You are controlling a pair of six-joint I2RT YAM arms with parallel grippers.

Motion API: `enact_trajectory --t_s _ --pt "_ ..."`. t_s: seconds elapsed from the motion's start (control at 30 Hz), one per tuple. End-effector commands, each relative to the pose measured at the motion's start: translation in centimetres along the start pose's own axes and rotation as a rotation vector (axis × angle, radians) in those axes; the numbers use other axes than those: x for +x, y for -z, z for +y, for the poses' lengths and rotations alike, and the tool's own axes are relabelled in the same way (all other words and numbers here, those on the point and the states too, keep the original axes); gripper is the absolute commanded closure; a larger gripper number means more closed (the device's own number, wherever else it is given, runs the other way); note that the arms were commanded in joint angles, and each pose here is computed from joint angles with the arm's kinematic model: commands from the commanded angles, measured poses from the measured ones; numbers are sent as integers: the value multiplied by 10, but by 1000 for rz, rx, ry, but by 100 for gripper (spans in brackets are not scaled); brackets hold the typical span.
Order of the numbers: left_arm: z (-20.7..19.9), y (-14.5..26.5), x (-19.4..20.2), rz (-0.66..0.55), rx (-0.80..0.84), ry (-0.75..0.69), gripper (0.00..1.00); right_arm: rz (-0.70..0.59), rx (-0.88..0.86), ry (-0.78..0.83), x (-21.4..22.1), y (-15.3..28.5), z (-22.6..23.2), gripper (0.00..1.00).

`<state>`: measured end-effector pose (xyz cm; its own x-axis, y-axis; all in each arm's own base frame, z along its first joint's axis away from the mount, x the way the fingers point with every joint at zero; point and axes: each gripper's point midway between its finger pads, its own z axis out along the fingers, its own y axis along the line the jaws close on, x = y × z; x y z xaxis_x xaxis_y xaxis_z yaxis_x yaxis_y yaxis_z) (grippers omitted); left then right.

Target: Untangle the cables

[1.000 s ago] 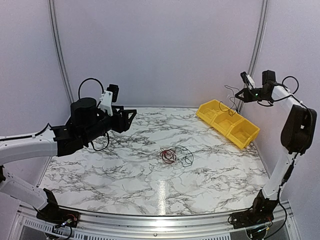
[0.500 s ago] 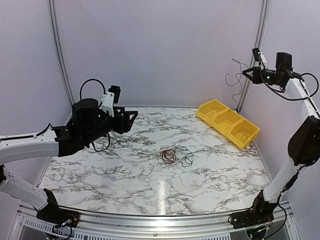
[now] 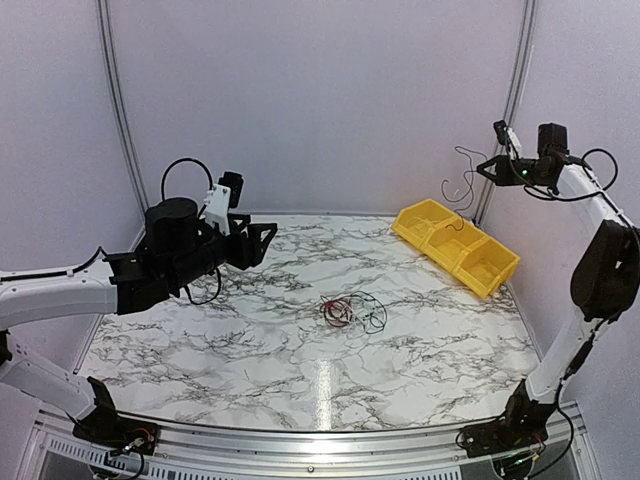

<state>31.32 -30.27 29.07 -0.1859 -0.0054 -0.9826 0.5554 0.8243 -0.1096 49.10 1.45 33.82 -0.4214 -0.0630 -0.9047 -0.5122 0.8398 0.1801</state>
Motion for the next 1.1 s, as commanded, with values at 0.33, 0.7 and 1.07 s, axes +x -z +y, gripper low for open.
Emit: enact_trajectory --t_s 0.33,0.7,1.07 --pt "0 0 -1 -16 -14 -21 31 186 92 -61 83 -47 -57 100" --pt "1 -4 6 0 -18 -31 31 349 179 -109 145 -64 -86 100" --pt "0 -6 10 9 -17 -38 30 579 254 4 181 -91 -105 100"
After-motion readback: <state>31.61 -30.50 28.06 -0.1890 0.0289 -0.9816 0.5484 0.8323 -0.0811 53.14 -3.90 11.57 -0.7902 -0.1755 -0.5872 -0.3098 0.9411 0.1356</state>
